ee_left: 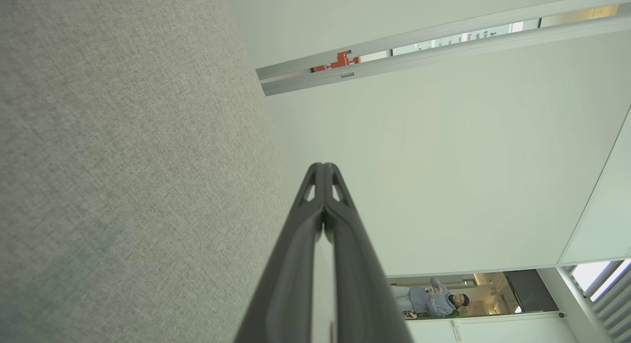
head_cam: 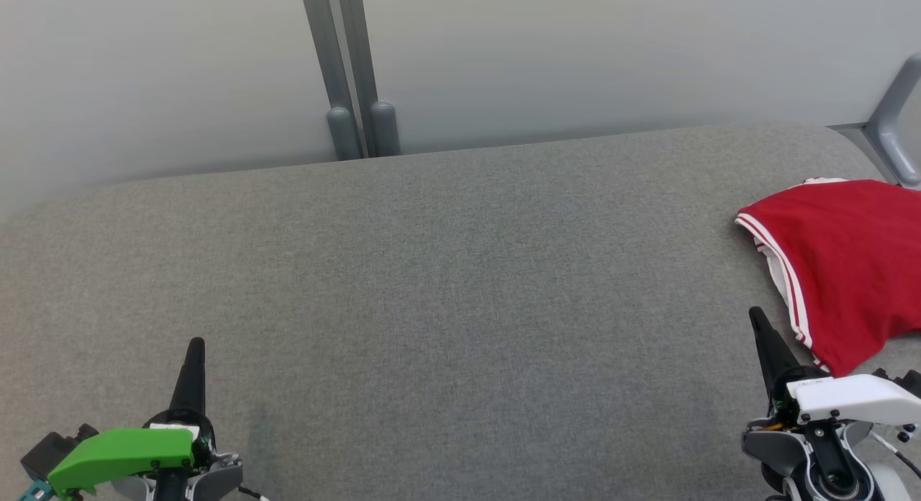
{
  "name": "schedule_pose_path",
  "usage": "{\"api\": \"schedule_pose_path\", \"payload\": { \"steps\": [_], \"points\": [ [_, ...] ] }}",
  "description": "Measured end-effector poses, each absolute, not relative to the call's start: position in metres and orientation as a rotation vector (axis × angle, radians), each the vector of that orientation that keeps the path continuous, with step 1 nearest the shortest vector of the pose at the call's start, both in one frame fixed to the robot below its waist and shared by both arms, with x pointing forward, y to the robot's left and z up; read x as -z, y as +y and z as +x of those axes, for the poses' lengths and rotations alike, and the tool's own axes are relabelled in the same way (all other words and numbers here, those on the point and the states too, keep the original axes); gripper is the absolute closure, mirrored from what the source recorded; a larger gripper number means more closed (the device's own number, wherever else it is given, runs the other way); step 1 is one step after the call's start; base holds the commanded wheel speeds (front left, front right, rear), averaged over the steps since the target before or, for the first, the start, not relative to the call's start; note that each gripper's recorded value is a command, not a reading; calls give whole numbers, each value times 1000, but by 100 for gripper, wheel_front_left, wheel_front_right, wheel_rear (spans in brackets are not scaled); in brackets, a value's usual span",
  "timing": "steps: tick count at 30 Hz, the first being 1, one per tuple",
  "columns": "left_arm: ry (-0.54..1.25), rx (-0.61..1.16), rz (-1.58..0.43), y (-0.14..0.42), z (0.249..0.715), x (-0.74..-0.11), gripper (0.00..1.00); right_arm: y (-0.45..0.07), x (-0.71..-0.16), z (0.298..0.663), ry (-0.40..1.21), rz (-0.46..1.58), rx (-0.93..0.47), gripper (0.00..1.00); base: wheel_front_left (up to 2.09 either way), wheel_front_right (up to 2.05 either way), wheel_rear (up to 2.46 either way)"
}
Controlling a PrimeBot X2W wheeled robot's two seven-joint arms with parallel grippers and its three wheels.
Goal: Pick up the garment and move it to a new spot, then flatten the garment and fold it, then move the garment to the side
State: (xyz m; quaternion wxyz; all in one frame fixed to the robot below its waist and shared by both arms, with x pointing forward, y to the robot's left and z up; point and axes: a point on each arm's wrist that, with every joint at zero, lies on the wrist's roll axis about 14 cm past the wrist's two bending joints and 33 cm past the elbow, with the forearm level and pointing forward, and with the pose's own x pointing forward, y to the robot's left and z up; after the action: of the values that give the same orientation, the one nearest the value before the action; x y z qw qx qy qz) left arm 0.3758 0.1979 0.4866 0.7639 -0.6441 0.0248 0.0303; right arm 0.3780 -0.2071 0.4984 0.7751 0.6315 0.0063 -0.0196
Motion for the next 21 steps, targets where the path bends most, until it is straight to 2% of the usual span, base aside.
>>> {"api": "schedule_pose_path", "payload": {
  "steps": [21],
  "points": [
    [23, -22, -1535, 198, 385, -499, 100, -201, -503, 386, 9, 1529, 13, 100, 0, 0, 0]
  ]
}}
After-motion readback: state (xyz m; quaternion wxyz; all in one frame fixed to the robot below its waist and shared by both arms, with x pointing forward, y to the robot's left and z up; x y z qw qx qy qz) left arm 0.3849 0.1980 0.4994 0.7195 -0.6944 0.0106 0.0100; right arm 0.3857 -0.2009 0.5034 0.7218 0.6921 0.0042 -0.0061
